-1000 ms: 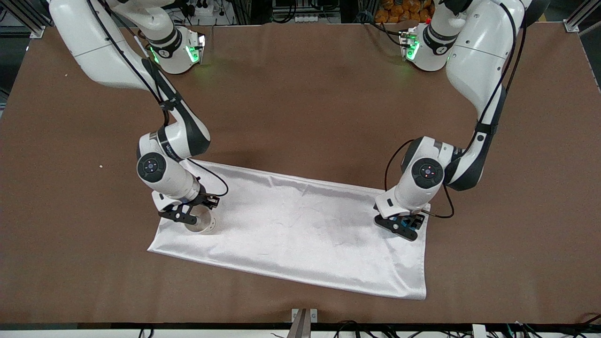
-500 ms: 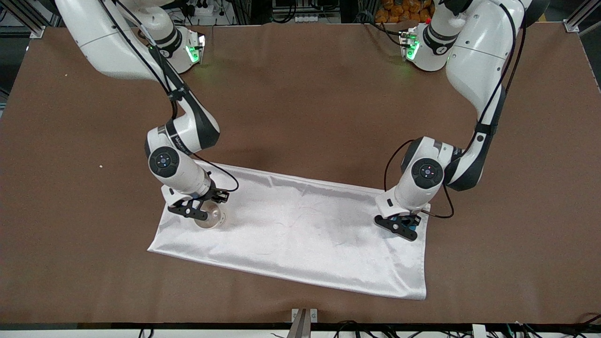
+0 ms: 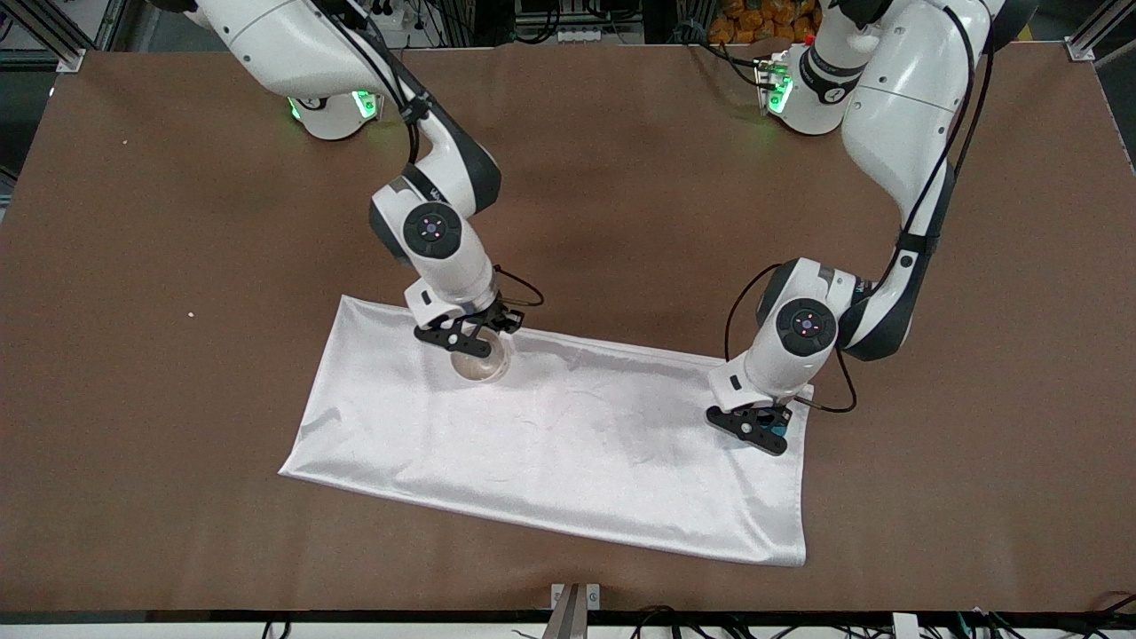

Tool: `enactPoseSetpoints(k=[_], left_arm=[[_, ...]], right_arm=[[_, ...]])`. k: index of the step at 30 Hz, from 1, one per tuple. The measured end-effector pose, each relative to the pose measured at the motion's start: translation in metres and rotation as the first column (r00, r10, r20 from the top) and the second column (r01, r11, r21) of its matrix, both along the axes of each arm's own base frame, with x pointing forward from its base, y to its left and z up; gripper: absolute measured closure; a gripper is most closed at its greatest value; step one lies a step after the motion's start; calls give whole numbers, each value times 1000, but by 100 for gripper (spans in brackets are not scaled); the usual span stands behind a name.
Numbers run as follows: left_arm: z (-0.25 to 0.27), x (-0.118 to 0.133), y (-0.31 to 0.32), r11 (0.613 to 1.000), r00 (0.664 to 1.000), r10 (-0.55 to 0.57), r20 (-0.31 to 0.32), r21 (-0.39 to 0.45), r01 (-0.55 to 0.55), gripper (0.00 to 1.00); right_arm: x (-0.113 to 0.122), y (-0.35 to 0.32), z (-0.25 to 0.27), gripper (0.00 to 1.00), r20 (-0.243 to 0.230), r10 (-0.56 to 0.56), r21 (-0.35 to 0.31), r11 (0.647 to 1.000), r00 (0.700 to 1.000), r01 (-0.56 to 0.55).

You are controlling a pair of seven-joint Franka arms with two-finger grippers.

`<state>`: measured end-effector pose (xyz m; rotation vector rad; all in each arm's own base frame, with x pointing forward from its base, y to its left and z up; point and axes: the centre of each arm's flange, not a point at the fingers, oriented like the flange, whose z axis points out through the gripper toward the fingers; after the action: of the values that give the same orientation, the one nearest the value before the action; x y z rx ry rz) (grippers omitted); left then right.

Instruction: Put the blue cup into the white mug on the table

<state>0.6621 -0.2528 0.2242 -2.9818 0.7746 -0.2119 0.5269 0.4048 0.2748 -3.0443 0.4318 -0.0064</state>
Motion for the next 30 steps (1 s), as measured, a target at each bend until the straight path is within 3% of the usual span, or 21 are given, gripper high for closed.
enactPoseSetpoints(k=[14,30], left_arm=[[22,8,3,1000,1000,8,25,-6,-8,96],[142,-3,14,997,997,76,11,33,-76,96]], right_arm=[[-75,84,11,91,26,169,2,986,985,-169],[-135,127,4,91,15,89,-14,996,996,-89]])
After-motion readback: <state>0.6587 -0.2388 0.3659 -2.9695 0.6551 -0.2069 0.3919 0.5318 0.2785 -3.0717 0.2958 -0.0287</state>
